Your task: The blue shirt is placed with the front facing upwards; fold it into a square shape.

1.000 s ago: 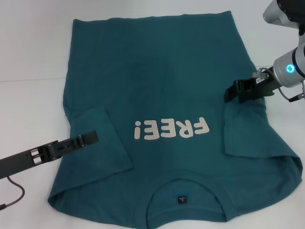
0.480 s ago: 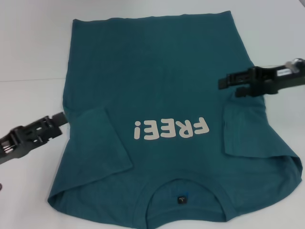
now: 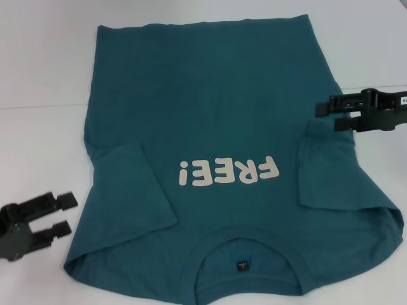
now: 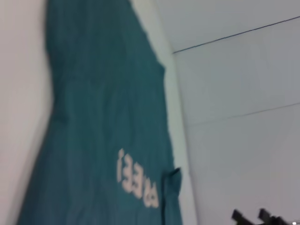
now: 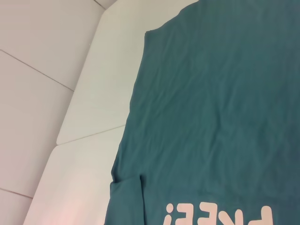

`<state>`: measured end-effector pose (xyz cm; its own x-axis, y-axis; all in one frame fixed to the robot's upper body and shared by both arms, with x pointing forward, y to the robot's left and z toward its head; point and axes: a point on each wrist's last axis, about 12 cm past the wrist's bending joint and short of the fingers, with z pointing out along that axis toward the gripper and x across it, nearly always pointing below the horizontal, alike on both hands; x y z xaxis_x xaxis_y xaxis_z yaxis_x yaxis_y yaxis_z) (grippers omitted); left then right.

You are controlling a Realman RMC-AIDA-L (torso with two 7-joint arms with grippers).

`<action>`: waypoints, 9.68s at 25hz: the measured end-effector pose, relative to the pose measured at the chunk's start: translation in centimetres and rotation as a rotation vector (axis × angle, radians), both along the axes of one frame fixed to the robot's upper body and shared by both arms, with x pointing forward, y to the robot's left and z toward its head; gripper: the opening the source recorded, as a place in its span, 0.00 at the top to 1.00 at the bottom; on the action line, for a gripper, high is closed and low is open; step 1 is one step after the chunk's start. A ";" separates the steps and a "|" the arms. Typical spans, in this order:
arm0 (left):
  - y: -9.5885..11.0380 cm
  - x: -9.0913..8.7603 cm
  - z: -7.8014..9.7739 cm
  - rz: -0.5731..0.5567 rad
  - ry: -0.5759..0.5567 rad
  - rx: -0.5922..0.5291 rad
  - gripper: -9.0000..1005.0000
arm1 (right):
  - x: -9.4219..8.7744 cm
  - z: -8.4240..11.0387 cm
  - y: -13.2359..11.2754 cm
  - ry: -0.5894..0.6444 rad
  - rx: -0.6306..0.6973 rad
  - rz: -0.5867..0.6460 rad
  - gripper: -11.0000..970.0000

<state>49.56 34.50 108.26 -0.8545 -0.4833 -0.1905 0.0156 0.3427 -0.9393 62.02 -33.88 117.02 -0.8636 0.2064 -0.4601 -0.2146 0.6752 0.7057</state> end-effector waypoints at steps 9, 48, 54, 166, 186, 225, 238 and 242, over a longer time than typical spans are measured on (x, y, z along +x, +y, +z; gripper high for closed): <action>0.9 0.0 -1.3 0.034 0.070 0.116 0.19 | 0.1 0.0 0.3 0.000 -0.007 0.011 0.14; 0.1 0.5 -4.4 0.097 0.201 0.184 0.19 | 0.0 -0.2 0.2 -0.001 0.000 0.001 0.14; -0.4 0.8 -4.4 0.076 0.204 0.174 0.19 | 0.1 -0.2 0.3 -0.003 0.003 0.002 0.14; -2.4 3.4 -3.1 -0.027 0.200 0.241 0.51 | -0.4 -0.3 -0.9 -0.004 0.026 -0.035 0.15; -2.8 3.6 -2.1 -0.068 0.149 0.193 0.99 | -0.7 -0.2 -1.3 0.004 0.019 -0.027 0.16; -2.3 3.8 -1.9 -0.034 0.127 0.181 0.99 | -6.0 -4.6 -6.8 0.218 -0.347 -0.025 0.17; -2.4 3.8 -1.9 -0.034 0.126 0.178 0.99 | -5.0 -5.5 -5.3 0.180 -0.427 0.015 0.18; -2.5 3.8 -2.0 -0.035 0.129 0.175 0.99 | -4.6 -5.6 -4.7 0.174 -0.436 0.028 0.18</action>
<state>53.31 32.03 106.24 -0.8927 -0.4224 -0.1570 -0.0861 0.5019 -0.8606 57.43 -38.54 111.41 -0.9380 0.0019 -0.3467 -0.1403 0.9124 0.3846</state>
